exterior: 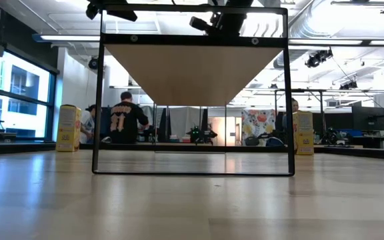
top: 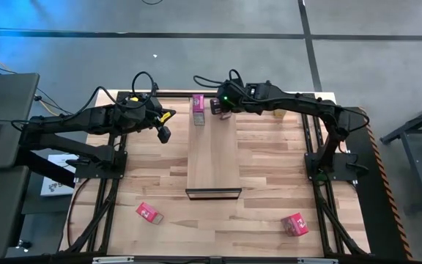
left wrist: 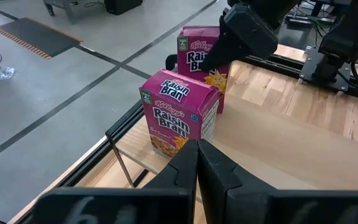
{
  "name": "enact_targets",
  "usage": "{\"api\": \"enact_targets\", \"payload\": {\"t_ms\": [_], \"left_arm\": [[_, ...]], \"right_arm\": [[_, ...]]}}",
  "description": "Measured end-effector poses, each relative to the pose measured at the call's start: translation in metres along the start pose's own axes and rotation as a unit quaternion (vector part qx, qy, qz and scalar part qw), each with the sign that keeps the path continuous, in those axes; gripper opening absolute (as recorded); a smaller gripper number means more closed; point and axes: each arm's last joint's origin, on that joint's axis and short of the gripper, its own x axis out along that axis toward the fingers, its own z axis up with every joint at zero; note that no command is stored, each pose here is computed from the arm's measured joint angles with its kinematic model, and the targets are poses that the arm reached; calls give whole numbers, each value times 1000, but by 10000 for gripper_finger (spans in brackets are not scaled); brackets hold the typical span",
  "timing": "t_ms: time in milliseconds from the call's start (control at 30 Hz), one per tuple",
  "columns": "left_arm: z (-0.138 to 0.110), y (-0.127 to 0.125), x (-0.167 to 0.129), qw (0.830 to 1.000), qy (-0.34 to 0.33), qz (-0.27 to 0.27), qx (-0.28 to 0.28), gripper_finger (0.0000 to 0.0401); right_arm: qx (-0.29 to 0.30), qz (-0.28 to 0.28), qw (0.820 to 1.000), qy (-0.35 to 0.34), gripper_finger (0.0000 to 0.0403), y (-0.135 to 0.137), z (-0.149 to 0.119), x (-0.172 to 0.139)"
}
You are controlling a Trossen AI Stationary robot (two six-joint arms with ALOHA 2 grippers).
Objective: Stack cereal on shelf
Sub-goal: Put the purple cereal box on the shelf aligned with the other purple cereal box, then put the left yellow cereal box on the shelf
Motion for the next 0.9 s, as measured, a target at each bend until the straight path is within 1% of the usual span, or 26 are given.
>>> {"api": "enact_targets", "payload": {"t_ms": [100, 167, 467, 567, 667, 900], "left_arm": [[0, 0, 0, 1000, 0, 0, 0, 3], [0, 0, 0, 1000, 0, 0, 0, 3], [0, 0, 0, 1000, 0, 0, 0, 3], [0, 0, 0, 1000, 0, 0, 0, 3], [0, 0, 0, 1000, 0, 0, 0, 3], [0, 0, 0, 1000, 1, 0, 1, 3]], "right_arm": [[3, 8, 1000, -6, 112, 2, 1, 0], [4, 14, 1000, -9, 124, 3, 1, -1], [-8, 26, 1000, -5, 220, 6, 0, -1], [-22, 32, 999, -1, 245, 8, -2, -3], [-30, 42, 999, 0, 257, 8, -3, -9], [-40, 75, 996, -28, 259, 4, 5, -36]]}}
